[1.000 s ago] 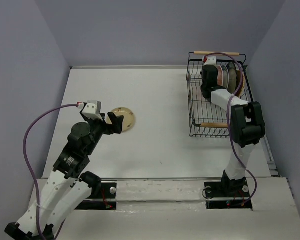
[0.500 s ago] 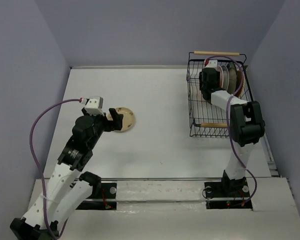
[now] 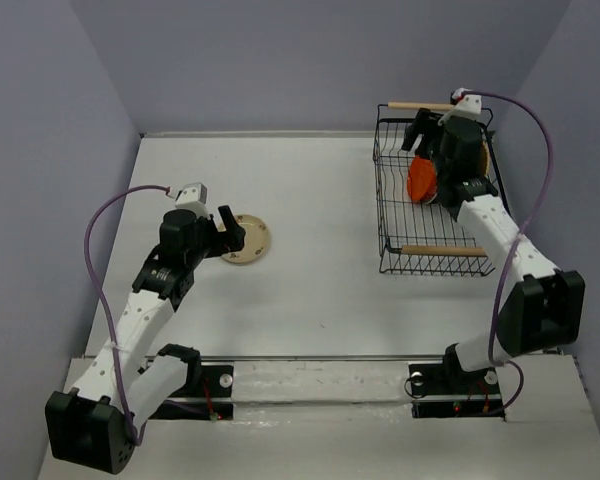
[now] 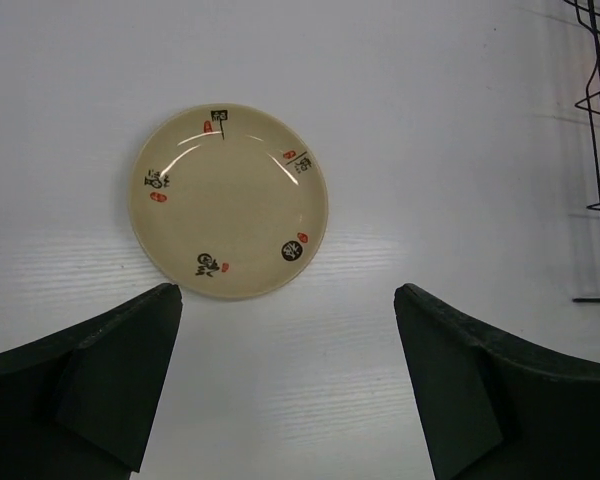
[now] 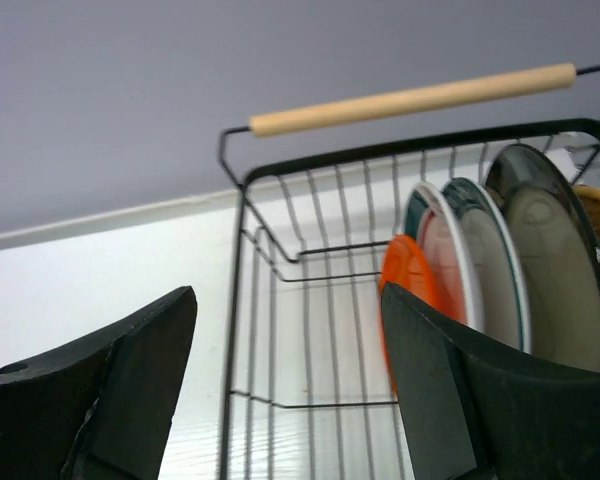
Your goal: Load the plates into the dish rack
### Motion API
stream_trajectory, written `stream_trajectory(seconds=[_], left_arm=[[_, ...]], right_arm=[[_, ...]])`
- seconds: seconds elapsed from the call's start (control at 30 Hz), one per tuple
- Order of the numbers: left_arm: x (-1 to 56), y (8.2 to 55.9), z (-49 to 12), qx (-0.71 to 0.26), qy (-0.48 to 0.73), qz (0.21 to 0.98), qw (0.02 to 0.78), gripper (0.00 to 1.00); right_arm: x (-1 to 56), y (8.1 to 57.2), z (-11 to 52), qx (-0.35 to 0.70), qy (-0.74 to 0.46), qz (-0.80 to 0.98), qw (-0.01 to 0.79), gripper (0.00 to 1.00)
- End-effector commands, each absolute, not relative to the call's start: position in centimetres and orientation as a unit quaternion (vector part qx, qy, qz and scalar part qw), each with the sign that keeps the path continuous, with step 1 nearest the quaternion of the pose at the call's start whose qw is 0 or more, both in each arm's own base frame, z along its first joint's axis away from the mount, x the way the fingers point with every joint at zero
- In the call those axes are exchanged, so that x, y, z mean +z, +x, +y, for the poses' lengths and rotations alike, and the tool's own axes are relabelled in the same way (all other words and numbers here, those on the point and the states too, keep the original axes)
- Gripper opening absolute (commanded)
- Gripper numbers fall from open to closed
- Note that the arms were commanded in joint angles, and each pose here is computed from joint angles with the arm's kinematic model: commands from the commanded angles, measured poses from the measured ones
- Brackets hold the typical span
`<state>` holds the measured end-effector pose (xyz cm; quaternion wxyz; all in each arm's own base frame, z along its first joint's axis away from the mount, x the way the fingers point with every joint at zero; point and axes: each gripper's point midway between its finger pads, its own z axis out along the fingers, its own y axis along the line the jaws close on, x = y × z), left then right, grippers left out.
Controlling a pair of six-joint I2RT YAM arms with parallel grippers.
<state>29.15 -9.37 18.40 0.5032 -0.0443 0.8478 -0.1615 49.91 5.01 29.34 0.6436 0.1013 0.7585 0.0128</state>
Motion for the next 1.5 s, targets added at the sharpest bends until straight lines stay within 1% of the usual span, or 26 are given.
stream_trajectory(seconds=[0.0,0.07,0.17,0.23,0.27,0.3,0.37,0.5,0.6,0.63,0.77,0.83,0.87,0.9,0.93,1.0,1.1,1.13,1.17,1.2,1.23,1.4,1.47], left_arm=[[19.7,30.1,-10.3,-0.217,-0.076,0.833,0.503,0.99],[18.8,30.0,-10.2,-0.224,-0.095,0.835,0.494,0.99],[18.4,30.2,-9.9,-0.243,-0.156,0.821,0.493,0.99],[16.5,30.1,-9.9,-0.273,-0.220,0.800,0.486,0.99],[14.0,29.6,-9.5,-0.267,-0.248,0.801,0.475,0.99],[13.9,30.0,-9.3,-0.280,-0.278,0.784,0.480,0.99],[12.1,30.1,-8.1,-0.255,-0.310,0.779,0.483,0.99],[8.5,30.0,-5.2,-0.182,-0.361,0.774,0.487,0.94],[7.5,30.5,-4.2,-0.157,-0.382,0.767,0.491,0.89],[6.4,30.6,-4.0,-0.145,-0.386,0.774,0.480,0.89],[5.8,32.3,-3.8,-0.130,-0.395,0.771,0.482,0.84],[4.6,32.7,-3.7,-0.117,-0.399,0.778,0.470,0.78],[4.9,33.4,-3.9,-0.120,-0.399,0.775,0.475,0.70],[4.6,33.6,-3.8,-0.119,-0.401,0.776,0.472,0.56],[4.0,33.7,-3.8,-0.113,-0.403,0.779,0.467,0.51],[4.4,34.5,-3.7,-0.115,-0.406,0.772,0.475,0.48],[4.6,35.3,-3.7,-0.118,-0.408,0.768,0.479,0.36],[4.4,35.4,-3.7,-0.115,-0.406,0.771,0.477,0.28],[4.6,35.7,-3.6,-0.117,-0.407,0.767,0.482,0.22],[4.5,35.7,-3.5,-0.117,-0.408,0.767,0.482,0.10],[4.5,35.8,-3.4,-0.117,-0.409,0.766,0.483,0.05],[5.5,35.7,-3.4,-0.152,-0.403,0.749,0.504,0.05],[7.3,35.6,-4.0,-0.183,-0.387,0.738,0.522,0.06]], right_arm=[[32.9,46.3,10.2,0.157,0.070,0.732,0.659,0.80],[33.8,44.3,11.7,0.203,0.059,0.722,0.658,0.80],[34.4,42.3,13.8,0.260,0.040,0.709,0.654,0.80],[34.2,41.1,14.2,0.281,0.036,0.703,0.652,0.80],[34.1,40.8,14.7,0.290,0.035,0.703,0.648,0.80],[33.6,40.5,14.8,0.295,0.035,0.706,0.643,0.80],[33.1,39.7,16.0,0.323,0.030,0.709,0.626,0.80],[32.2,37.7,18.4,0.354,-0.001,0.710,0.609,0.79],[32.3,37.0,19.6,0.371,-0.010,0.708,0.601,0.79],[32.3,36.9,19.9,0.376,-0.016,0.707,0.598,0.79],[32.1,36.3,21.9,0.390,-0.036,0.711,0.584,0.78],[32.0,36.2,22.4,0.393,-0.041,0.712,0.581,0.78],[32.1,36.0,22.9,0.396,-0.046,0.711,0.579,0.77],[32.1,36.0,22.9,0.395,-0.046,0.711,0.580,0.77],[32.0,35.9,23.2,0.396,-0.049,0.712,0.577,0.77],[31.9,35.7,23.6,0.398,-0.051,0.713,0.576,0.77],[31.7,35.7,24.1,0.399,-0.055,0.714,0.573,0.77],[31.6,35.8,24.1,0.398,-0.055,0.715,0.572,0.77],[31.6,35.6,24.5,0.401,-0.059,0.715,0.570,0.77],[31.6,35.3,25.0,0.404,-0.064,0.715,0.567,0.77],[31.7,35.3,25.1,0.405,-0.067,0.714,0.567,0.76],[30.1,33.4,30.2,0.428,-0.144,0.731,0.512,0.76],[29.4,33.0,31.6,0.427,-0.169,0.736,0.497,0.77]])
